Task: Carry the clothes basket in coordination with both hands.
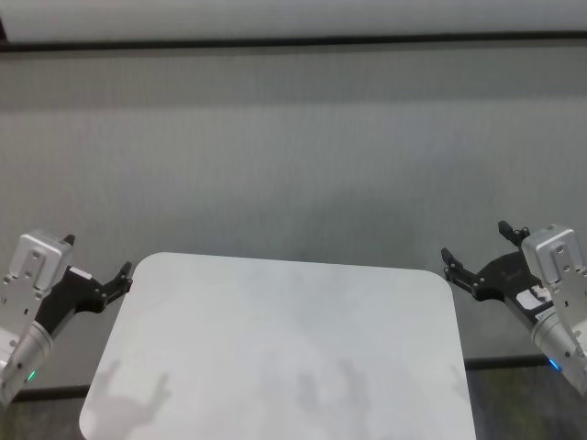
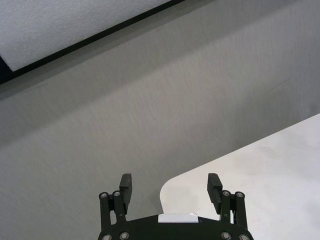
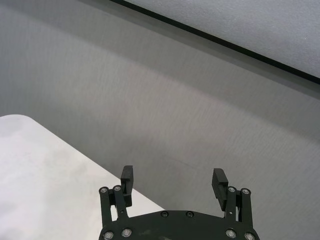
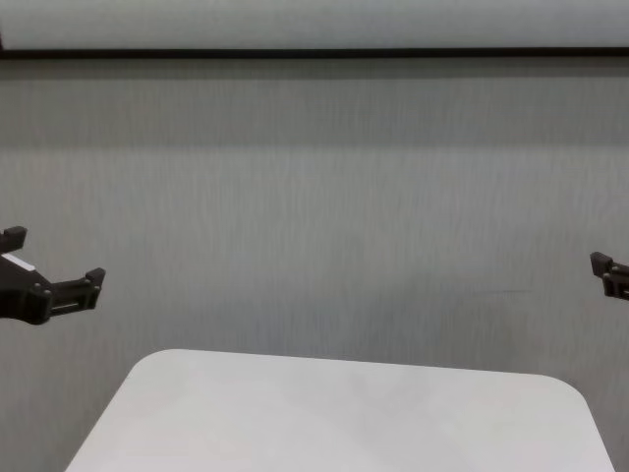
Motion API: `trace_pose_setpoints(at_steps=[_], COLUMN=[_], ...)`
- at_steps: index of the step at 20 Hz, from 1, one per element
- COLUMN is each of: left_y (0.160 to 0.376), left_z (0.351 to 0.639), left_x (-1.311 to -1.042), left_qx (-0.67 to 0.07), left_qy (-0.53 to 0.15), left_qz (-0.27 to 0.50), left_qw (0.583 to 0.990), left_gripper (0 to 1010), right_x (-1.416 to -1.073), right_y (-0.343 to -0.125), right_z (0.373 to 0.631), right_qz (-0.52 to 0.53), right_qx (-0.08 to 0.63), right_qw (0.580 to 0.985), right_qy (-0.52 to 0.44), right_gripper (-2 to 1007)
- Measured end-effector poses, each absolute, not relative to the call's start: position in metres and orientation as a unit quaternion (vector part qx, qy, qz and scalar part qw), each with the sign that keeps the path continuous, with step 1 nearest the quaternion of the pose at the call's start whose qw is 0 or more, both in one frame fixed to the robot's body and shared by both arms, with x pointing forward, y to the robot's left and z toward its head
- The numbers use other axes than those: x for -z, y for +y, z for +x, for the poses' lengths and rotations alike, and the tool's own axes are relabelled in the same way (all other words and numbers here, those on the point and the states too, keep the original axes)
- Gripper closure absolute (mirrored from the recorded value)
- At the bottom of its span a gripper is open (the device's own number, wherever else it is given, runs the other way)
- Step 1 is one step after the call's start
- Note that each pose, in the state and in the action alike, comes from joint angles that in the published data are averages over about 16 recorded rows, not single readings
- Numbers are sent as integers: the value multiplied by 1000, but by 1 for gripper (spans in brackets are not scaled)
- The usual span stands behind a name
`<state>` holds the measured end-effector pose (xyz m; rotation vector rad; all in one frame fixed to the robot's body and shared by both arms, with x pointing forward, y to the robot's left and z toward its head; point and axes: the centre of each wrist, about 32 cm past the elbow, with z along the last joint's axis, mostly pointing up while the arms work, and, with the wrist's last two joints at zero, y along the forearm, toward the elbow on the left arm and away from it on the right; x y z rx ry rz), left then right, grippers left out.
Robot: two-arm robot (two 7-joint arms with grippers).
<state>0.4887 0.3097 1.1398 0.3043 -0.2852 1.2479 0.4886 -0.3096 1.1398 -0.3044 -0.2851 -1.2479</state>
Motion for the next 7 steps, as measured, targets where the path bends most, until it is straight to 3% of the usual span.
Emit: trace_pose_setpoints(at_steps=[7], left_y=[310], left_z=[489], left_x=[-1140], left_qx=[-580], left_qy=[-133], left_qz=[141], left_qw=[791], left_gripper=[8], right_x=[-1140], right_y=[-310], right_z=[489], right_qz=[-141], right_qx=[580], right_qw=[791], right_qy=[-132], right_gripper=[4])
